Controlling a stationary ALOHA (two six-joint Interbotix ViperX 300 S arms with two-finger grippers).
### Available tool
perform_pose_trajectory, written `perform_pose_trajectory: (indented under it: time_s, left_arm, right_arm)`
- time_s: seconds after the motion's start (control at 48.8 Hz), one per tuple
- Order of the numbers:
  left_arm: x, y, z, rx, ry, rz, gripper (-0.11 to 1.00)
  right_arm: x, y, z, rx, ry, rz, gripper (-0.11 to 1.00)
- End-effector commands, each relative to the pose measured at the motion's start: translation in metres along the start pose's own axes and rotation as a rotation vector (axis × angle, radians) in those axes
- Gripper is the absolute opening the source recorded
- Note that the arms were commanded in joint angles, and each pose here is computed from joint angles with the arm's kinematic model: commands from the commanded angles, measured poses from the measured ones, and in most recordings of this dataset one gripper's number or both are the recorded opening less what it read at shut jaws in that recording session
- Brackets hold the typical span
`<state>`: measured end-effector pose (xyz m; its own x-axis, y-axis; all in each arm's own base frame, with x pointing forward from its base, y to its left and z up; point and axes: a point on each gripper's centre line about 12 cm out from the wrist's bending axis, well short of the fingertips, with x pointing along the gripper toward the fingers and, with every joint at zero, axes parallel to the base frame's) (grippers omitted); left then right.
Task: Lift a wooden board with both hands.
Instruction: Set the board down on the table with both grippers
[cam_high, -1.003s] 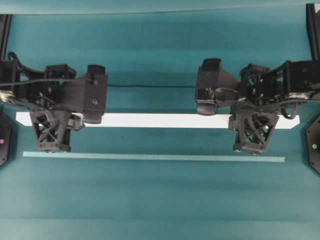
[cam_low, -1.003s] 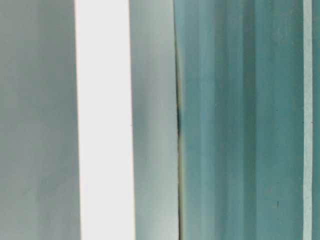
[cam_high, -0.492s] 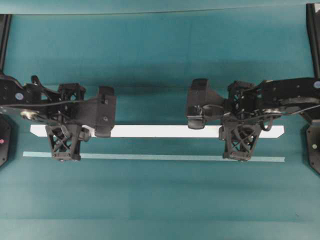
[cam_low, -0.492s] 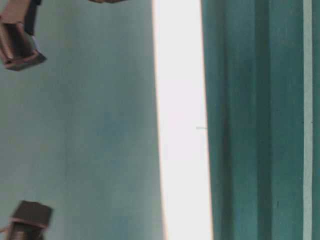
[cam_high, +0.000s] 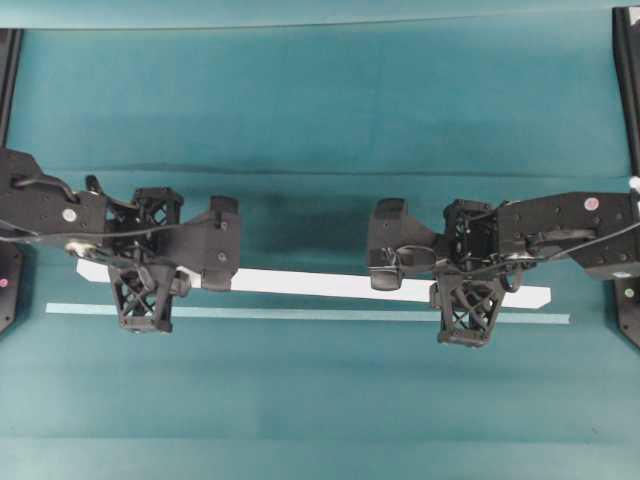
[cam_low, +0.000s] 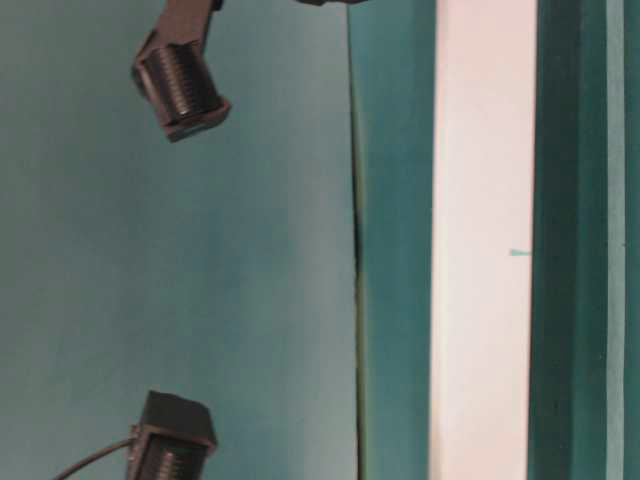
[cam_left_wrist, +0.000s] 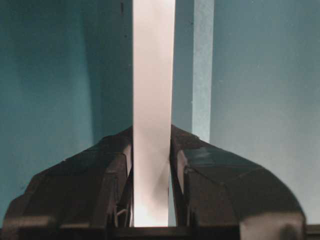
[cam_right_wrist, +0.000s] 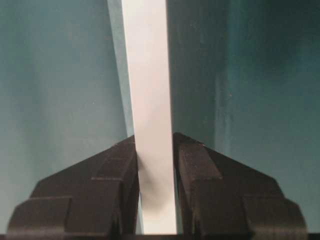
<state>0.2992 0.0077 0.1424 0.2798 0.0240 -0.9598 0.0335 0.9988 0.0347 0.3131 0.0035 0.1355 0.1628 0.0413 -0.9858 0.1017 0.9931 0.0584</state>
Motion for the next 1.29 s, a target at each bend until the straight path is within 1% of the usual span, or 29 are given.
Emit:
perform_pose_trajectory:
  time_s: [0.0,0.266,0.43,0.635,0.942,1.126,1.27]
  left_arm:
    - [0.000,-0.004,0.000,0.009,-0.007,-0.005,0.17]
    - [0.006,-0.006,0.000,0.011,-0.025,-0.006,0.17]
    - [0.011,-0.015,0.001,0.031,-0.026,-0.016,0.17]
    - [0.016,-0.019,0.002,-0.007,-0.057,-0.022,0.17]
    - [0.025,-0.020,-0.002,-0.005,-0.058,-0.023,0.17]
    - [0.032,-0.020,-0.004,-0.008,-0.077,-0.024,0.17]
    - [0.034,-0.020,-0.003,0.006,-0.084,-0.023,0.17]
  right_arm:
    - [0.006,0.000,-0.002,-0.003,0.008,0.000,0.21]
    - [0.017,-0.003,-0.007,0.002,0.001,-0.003,0.21]
    - [0.023,-0.003,-0.006,0.002,-0.005,-0.003,0.21]
    - [0.029,-0.003,-0.004,0.004,-0.013,-0.004,0.21]
    - [0.037,-0.004,-0.004,0.005,-0.016,-0.005,0.21]
    - [0.039,-0.004,-0.007,0.005,-0.005,-0.006,0.21]
    - [0.043,-0.005,-0.013,0.007,0.010,-0.007,0.21]
